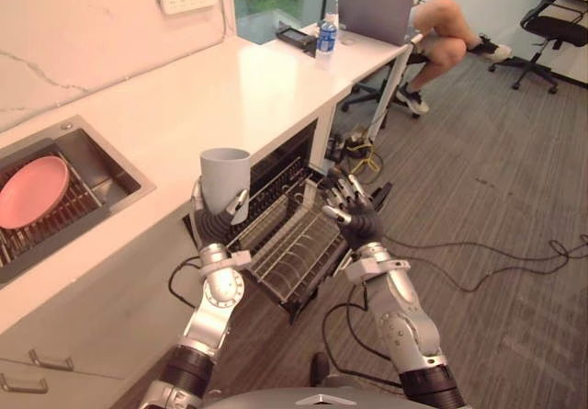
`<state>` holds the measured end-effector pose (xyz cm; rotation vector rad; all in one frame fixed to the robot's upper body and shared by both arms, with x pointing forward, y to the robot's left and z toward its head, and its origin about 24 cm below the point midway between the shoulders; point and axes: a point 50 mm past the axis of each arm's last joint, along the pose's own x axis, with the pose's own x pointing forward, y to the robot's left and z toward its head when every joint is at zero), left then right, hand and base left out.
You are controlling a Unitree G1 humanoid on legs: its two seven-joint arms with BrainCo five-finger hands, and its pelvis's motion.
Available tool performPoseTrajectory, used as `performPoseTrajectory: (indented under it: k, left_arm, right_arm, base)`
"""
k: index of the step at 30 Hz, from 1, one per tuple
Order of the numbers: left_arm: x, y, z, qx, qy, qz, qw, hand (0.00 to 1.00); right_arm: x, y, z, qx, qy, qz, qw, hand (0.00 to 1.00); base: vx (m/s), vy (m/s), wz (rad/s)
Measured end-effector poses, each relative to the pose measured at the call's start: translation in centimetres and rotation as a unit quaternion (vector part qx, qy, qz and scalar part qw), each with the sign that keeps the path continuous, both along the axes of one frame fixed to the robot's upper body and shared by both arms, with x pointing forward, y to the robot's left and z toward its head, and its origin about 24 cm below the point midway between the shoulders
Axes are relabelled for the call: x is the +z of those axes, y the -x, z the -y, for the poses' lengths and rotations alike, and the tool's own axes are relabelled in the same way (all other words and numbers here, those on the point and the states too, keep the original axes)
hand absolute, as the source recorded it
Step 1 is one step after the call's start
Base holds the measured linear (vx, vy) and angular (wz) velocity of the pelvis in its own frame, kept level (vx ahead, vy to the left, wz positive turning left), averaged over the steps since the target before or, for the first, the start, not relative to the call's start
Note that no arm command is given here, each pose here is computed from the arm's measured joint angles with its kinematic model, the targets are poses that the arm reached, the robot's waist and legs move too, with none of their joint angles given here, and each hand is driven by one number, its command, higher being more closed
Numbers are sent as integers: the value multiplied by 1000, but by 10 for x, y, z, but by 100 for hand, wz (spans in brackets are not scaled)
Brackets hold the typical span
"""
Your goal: Walk over to the sink, pick up the cup, carry it to the dishwasher, place the cup inside the dishwasher, then close the dishwasher door
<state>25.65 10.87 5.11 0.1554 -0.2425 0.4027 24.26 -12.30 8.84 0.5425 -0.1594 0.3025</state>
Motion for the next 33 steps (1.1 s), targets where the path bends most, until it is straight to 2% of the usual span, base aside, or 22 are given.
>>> performPoseTrajectory:
  k: [9,18,23,33]
  left_arm:
    - [15,-5,20,1,-23,44,999,100]
    - [16,-7,22,26,-78,63,995,100]
    - [19,-9,29,28,-135,93,986,100]
    - [16,-5,45,-2,-157,105,982,100]
  right_arm:
    - [26,-8,-15,19,-19,43,999,0]
    - [36,-12,-26,36,-44,49,997,0]
    - [40,-15,-40,67,-52,37,996,0]
    - [39,-16,-59,91,-41,-5,995,0]
  base:
    - [0,0,0]
    - [0,0,0]
    - [0,0,0]
    - [10,-5,6]
